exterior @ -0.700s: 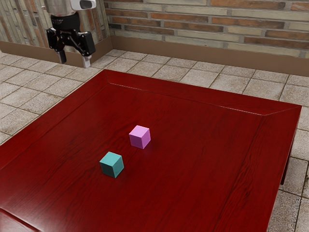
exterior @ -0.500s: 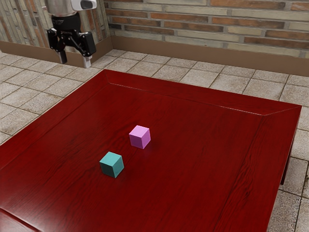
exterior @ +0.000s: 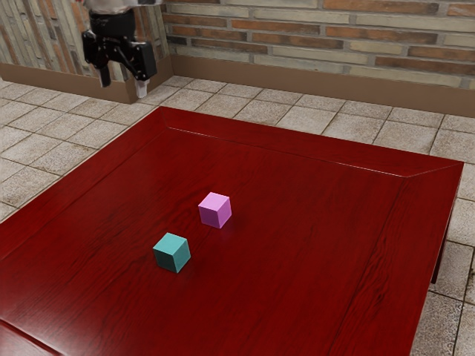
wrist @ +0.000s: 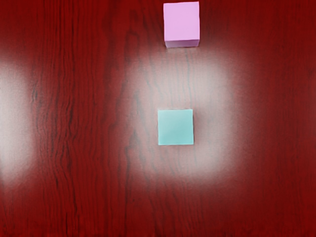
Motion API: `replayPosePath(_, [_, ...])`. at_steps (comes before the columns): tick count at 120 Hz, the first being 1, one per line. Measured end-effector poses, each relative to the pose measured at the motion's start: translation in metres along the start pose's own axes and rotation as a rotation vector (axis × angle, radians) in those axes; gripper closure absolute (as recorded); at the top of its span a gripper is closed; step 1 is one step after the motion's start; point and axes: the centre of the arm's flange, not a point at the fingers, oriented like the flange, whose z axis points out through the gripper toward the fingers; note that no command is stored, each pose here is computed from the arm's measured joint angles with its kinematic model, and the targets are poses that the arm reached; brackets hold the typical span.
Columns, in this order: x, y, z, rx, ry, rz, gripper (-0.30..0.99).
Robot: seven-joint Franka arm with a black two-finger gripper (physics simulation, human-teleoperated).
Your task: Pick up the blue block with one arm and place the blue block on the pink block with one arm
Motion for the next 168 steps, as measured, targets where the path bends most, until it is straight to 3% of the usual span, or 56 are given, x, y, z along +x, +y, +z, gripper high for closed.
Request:
replayPosePath(23, [0.058,-0.005,0.134,-0.018,-0.083,-0.01,0.0])
replayPosePath(61, [0.1,0.002,0.224,-0.051,-0.037,-0.003,0.0])
replayPosePath(107, [0.063,0.021,0.307,-0.051,0.001,0.03,0.0])
replayPosePath(168, [0.043,0.034,0.358,-0.054,0.081,0.072,0.0])
